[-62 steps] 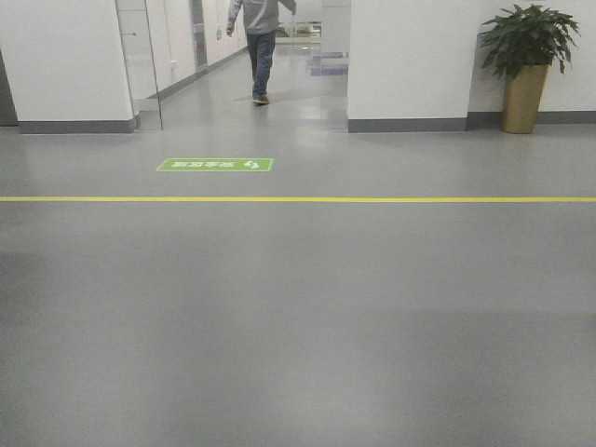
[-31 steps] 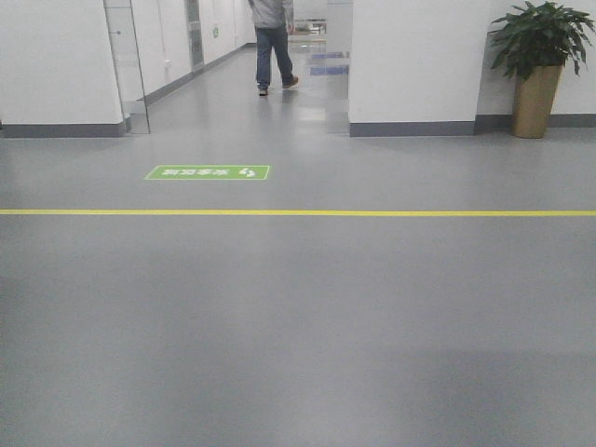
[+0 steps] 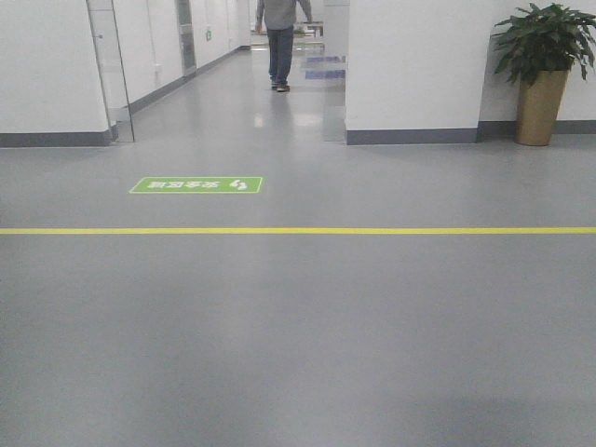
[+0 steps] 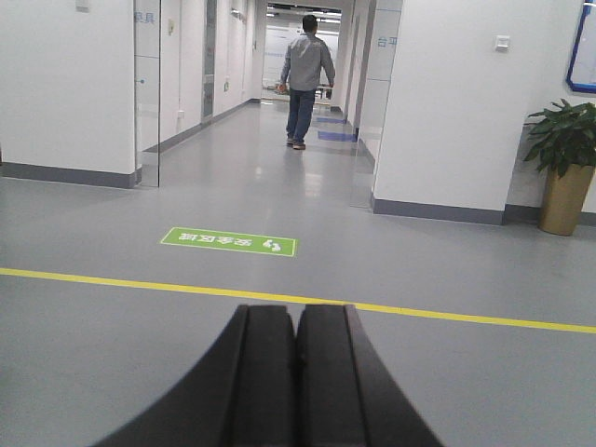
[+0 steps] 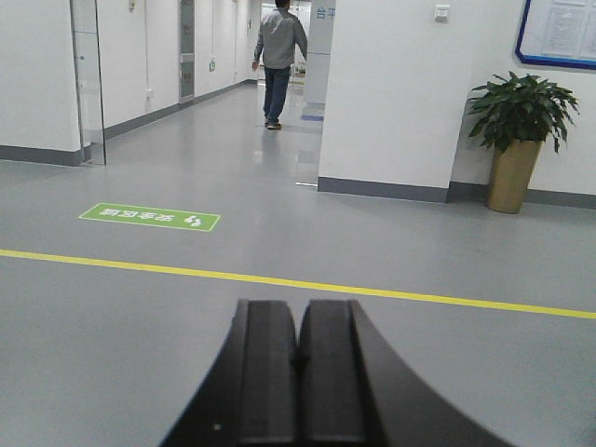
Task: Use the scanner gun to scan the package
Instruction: 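Drive forward through the corridor toward the work area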
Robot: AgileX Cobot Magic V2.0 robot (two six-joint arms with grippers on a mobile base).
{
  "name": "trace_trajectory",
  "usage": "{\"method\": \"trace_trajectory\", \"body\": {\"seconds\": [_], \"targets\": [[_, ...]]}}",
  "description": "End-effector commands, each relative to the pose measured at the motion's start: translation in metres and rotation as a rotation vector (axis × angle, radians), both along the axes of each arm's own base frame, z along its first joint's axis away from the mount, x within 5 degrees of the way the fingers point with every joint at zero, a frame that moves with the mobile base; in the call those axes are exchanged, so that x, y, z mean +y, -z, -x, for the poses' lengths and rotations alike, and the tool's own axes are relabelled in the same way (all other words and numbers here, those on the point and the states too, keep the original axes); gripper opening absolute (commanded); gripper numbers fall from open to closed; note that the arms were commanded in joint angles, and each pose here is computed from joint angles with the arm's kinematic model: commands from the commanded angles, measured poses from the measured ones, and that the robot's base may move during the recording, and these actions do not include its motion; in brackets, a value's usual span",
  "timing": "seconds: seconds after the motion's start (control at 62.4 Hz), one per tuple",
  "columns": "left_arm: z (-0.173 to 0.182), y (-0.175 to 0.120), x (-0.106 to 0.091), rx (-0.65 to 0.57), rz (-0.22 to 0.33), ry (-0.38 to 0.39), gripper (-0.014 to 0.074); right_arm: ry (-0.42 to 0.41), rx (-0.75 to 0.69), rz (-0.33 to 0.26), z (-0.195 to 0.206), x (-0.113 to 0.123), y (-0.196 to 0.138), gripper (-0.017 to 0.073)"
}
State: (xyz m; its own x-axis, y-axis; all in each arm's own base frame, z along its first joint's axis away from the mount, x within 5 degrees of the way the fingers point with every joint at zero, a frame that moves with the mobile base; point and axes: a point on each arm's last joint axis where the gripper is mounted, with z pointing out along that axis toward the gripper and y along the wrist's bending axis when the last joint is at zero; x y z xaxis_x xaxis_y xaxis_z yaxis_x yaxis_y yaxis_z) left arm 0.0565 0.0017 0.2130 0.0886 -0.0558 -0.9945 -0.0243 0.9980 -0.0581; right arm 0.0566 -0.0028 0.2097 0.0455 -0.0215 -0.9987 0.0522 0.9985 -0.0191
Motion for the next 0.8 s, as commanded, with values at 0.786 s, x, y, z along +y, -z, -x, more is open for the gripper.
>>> {"method": "trace_trajectory", "body": {"seconds": [0.786], "targets": [[0.0006, -0.0025, -0.0002, -0.025, -0.006, 0.002, -0.0111, 0.003, -0.022, 0.011, 0.0004, -0.0002, -0.0019, -0.0168]]}}
